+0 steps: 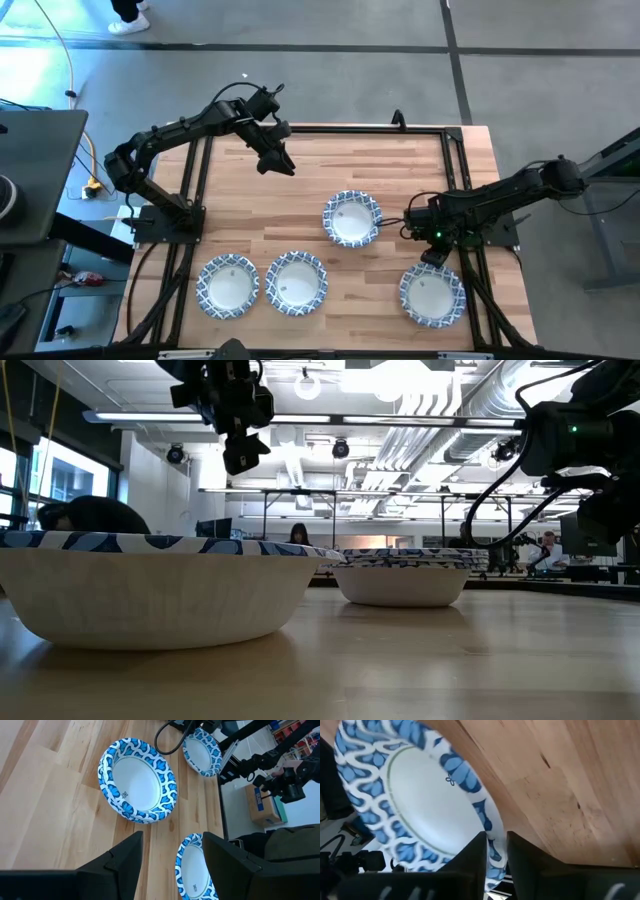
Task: Nest bowls inside each other
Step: Stack the white patterned bowl on top of the other white patterned bowl
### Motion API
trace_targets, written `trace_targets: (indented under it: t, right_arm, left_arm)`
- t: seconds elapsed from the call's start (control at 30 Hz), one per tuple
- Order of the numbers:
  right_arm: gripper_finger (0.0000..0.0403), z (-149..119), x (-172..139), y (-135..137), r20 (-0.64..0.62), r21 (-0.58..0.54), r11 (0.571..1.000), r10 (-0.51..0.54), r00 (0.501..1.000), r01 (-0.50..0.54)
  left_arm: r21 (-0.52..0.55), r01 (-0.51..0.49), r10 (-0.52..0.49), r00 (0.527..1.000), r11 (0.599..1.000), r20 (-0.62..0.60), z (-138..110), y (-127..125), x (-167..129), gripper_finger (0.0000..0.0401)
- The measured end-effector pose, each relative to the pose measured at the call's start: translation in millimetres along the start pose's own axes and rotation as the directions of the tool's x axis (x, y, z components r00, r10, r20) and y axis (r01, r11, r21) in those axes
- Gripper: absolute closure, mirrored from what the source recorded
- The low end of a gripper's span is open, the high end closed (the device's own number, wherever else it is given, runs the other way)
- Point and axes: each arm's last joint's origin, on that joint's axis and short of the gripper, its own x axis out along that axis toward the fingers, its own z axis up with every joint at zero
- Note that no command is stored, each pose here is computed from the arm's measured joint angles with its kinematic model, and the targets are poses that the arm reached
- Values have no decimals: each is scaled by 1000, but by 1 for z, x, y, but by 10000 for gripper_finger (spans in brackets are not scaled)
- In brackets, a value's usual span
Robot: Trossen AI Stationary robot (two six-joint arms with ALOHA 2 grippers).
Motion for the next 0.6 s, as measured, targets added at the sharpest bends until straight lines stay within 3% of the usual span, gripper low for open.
trace_targets:
  t: [0.3,0.6]
  right_arm:
    - [397,0,0,1,-20,-14,999,31,999,-31]
    - [402,2,0,4,-5,-21,998,59,998,-59]
  left_arm:
    - [0,0,0,1000,1000,0,0,0,0,208]
    - [8,0,0,1000,1000,0,0,0,0,208]
